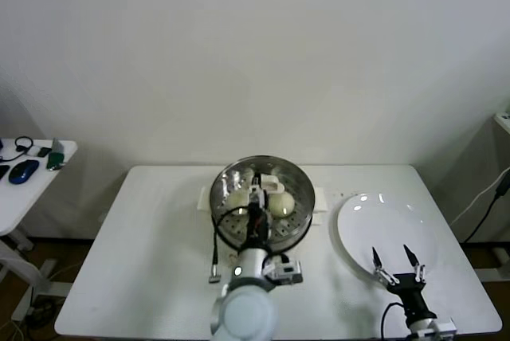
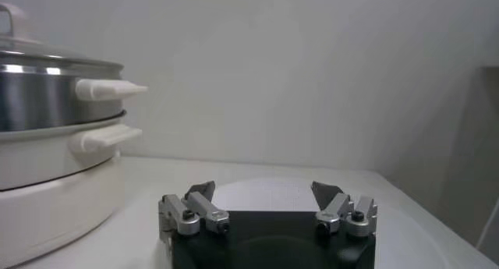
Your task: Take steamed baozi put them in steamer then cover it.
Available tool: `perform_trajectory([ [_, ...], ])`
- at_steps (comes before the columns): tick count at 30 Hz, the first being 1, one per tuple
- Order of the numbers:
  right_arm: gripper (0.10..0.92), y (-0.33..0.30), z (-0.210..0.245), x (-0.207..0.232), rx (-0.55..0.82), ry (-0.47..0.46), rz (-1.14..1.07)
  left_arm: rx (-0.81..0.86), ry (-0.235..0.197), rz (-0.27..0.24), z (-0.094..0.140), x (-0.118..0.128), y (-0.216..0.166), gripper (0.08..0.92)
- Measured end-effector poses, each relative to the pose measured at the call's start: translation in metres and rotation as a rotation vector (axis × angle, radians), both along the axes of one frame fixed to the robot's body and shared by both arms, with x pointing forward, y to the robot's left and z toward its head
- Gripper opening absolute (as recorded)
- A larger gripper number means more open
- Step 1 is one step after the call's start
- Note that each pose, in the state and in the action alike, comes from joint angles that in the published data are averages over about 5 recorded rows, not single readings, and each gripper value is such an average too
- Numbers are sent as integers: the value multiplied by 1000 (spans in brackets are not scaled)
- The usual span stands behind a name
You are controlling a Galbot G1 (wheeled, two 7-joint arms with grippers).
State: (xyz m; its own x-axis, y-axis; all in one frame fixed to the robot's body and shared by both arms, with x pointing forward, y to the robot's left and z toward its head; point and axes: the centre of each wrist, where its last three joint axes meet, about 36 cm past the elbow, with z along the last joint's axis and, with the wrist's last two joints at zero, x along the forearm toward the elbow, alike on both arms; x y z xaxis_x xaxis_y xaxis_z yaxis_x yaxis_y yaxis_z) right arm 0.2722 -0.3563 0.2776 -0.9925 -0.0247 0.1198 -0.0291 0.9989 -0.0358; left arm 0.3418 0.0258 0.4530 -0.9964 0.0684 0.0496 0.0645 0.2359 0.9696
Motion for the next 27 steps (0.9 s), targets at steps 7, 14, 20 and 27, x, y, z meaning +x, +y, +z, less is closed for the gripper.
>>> perform_trajectory([
  [7,823,3,8,4,27,-16,-36,-169,-2,-25,12,-8,43,819],
  [14,823,6,11,7,36,-23,-65,-431,-23,4,14,1,119,823],
  [20,823,8,9,5,38,-21,-88,-711,-42,43,6,1,186,823],
  [27,823,13,4,3,42,-13,-102,-963,-53,96,-31,-11,233,823],
])
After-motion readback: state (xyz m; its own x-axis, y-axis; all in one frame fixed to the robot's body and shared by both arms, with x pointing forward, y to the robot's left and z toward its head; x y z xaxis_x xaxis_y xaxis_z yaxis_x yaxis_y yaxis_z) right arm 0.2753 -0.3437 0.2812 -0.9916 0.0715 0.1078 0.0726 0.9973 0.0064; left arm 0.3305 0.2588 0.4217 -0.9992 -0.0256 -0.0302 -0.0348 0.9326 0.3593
